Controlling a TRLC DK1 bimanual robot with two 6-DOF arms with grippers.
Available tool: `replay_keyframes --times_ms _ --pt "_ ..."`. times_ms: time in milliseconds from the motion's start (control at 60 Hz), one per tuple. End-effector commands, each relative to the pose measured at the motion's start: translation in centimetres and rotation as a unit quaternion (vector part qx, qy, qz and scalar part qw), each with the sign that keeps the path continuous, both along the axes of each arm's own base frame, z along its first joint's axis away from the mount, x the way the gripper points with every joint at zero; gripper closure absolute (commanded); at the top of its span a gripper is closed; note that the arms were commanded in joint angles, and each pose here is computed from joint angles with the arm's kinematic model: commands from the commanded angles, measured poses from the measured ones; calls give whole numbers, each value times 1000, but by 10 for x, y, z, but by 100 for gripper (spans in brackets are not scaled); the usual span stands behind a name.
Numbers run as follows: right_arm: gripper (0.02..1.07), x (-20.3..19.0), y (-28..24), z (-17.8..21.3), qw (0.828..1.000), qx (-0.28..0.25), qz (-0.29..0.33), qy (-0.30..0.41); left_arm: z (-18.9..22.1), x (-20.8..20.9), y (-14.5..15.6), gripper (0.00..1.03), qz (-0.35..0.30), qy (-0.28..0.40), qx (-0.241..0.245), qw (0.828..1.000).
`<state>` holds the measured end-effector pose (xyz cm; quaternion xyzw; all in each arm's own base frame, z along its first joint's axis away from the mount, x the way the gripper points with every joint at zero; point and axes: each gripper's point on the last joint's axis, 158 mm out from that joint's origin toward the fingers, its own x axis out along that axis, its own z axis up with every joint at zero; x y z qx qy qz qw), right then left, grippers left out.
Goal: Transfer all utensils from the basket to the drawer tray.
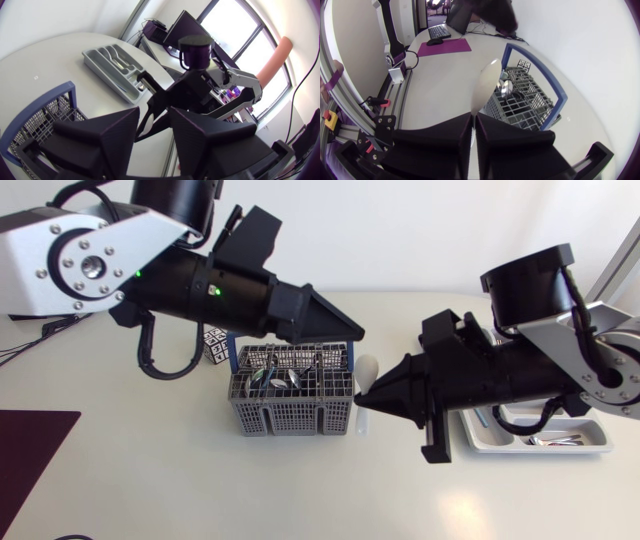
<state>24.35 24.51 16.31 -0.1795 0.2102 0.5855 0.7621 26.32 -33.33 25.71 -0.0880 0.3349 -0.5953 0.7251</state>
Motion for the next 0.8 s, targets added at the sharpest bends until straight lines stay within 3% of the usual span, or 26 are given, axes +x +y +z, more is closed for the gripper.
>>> replay_keyframes --times_ms 0,150,350,583,783 --pt "102 -2 -16 -21 1000 -21 -11 14 44 14 11 31 20 -61 -29 998" --pt "102 18 -68 -36 996 -47 -74 4 68 49 39 30 86 -95 -32 991" --pt "102 51 -164 -57 975 -116 -186 -32 39 72 74 30 149 -131 48 979" --pt "102 74 -279 -81 925 -217 -304 -64 -10 77 106 30 190 -148 143 960" --pt "102 68 -344 -97 887 -295 -346 -79 -52 74 131 31 203 -130 208 948"
